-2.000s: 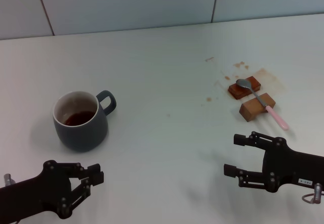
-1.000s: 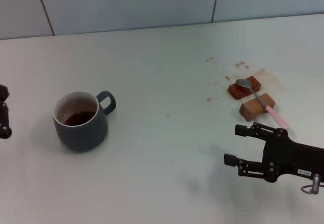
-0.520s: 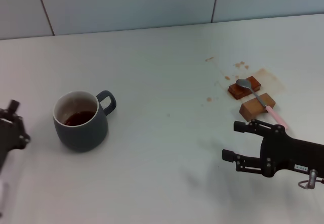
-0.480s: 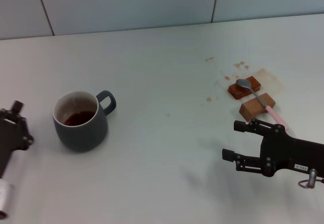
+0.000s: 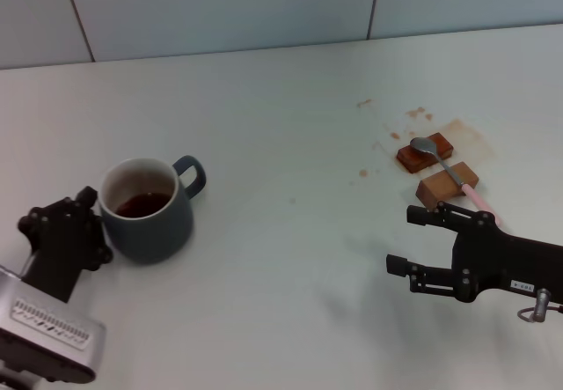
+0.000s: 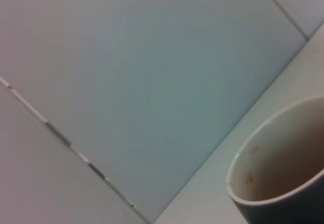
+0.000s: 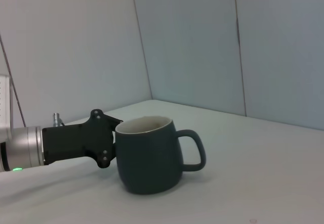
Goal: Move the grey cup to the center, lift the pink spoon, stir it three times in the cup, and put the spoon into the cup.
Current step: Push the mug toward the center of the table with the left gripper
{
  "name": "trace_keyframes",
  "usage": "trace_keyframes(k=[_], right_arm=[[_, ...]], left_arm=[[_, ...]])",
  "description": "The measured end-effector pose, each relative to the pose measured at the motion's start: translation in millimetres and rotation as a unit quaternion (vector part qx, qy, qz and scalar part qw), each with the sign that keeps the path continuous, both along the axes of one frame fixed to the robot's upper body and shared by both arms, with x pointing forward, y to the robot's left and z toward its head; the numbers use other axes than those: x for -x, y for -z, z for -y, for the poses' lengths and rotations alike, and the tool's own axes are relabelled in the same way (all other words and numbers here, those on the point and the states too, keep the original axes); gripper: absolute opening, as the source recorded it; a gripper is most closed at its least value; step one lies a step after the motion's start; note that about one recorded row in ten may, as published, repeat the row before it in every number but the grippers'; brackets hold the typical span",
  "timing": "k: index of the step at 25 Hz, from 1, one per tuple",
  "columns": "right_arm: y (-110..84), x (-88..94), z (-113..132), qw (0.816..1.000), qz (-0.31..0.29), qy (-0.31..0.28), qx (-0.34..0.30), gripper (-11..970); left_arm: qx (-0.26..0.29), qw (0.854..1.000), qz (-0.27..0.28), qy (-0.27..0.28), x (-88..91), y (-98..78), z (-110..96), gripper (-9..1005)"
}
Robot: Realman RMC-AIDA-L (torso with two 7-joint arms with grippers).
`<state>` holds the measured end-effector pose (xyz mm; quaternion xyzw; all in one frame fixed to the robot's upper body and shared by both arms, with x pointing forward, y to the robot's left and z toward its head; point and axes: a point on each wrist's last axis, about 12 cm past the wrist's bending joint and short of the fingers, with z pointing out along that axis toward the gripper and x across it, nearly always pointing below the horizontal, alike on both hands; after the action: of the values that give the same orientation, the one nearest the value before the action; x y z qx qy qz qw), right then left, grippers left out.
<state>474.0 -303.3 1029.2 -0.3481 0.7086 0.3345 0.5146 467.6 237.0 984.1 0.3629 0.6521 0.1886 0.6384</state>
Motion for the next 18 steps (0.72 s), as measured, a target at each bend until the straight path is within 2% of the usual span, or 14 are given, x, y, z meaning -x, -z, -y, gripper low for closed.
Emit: trace_keyframes(k=[7, 18], right_arm=[[-1.4, 0.4, 1, 1.000, 0.002, -0.005, -0.001, 818], [-1.4, 5.8, 2, 1.000, 0.002, -0.007, -0.007, 818]], left_arm=[[0.014, 1.000, -0.010, 0.019, -3.3, -2.4, 19, 20], [0.022, 0.996, -0.039, 0.075, -19.4, -10.2, 61, 26]])
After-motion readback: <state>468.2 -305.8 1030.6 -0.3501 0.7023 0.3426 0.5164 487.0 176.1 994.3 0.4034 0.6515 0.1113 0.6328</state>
